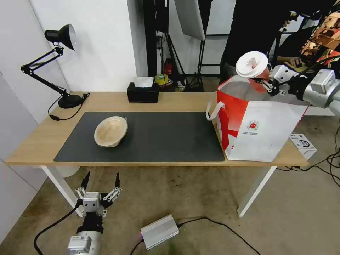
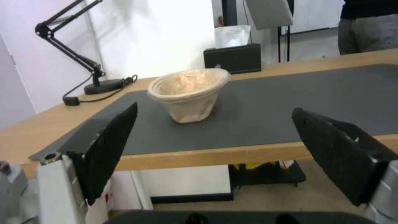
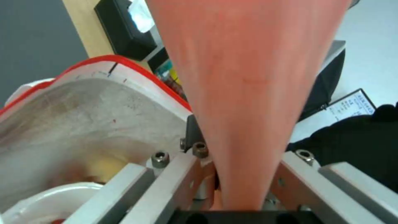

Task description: Pick up the trash from the table and place it into the takeout bag.

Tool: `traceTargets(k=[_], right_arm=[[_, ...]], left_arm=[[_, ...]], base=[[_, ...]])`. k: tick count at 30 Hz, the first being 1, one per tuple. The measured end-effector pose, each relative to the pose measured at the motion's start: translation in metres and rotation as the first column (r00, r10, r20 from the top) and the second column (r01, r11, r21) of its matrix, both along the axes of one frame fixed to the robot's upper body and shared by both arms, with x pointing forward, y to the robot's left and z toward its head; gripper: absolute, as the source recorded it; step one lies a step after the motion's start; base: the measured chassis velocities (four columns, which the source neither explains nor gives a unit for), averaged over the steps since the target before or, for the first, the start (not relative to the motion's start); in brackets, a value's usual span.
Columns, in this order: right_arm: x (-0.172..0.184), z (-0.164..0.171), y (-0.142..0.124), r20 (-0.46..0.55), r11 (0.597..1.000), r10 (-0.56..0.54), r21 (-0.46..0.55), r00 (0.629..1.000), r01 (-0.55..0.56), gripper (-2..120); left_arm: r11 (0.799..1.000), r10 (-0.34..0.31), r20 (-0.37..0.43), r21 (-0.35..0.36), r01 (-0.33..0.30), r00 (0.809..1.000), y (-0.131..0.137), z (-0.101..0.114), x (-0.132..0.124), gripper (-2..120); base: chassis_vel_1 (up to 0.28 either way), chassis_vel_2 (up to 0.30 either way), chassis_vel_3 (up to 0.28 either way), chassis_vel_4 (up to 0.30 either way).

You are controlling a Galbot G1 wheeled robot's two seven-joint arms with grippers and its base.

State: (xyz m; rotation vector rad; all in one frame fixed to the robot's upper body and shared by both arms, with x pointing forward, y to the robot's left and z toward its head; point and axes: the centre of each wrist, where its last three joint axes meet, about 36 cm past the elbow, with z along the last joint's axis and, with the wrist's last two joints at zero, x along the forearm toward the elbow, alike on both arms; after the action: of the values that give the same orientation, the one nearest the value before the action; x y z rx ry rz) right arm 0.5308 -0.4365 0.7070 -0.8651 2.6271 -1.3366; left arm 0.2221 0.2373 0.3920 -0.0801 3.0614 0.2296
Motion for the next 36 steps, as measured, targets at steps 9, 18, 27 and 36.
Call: traceTargets(k=[9,18,27,36], right_arm=[[0.008,0.02,-0.014,-0.012,0.999,0.033,-0.038,0.999,-0.033,3],[0.011,0.025,-0.018,-0.025,0.998,0.044,-0.051,0.999,-0.045,3],[0.017,0.028,-0.026,-0.078,0.993,0.08,-0.078,0.994,-0.086,3],[0.021,0.027,-0.031,-0.106,0.99,0.092,-0.098,0.99,-0.103,3]], left_arm=[[1.0,0.0,0.0,-0.003,0.0,1.0,0.0,-0.001,0.001,100],[1.0,0.0,0.0,-0.003,0.0,1.0,0.0,-0.001,0.001,100],[1.0,0.001,0.001,-0.002,-0.001,1.0,0.0,0.0,-0.001,100],[1.0,0.001,0.003,-0.003,-0.001,1.0,0.0,0.001,-0.002,100]], base=[[0.0,0.0,0.0,0.0],[0.0,0.0,0.0,0.0],[0.0,0.0,0.0,0.0],[0.0,0.0,0.0,0.0]])
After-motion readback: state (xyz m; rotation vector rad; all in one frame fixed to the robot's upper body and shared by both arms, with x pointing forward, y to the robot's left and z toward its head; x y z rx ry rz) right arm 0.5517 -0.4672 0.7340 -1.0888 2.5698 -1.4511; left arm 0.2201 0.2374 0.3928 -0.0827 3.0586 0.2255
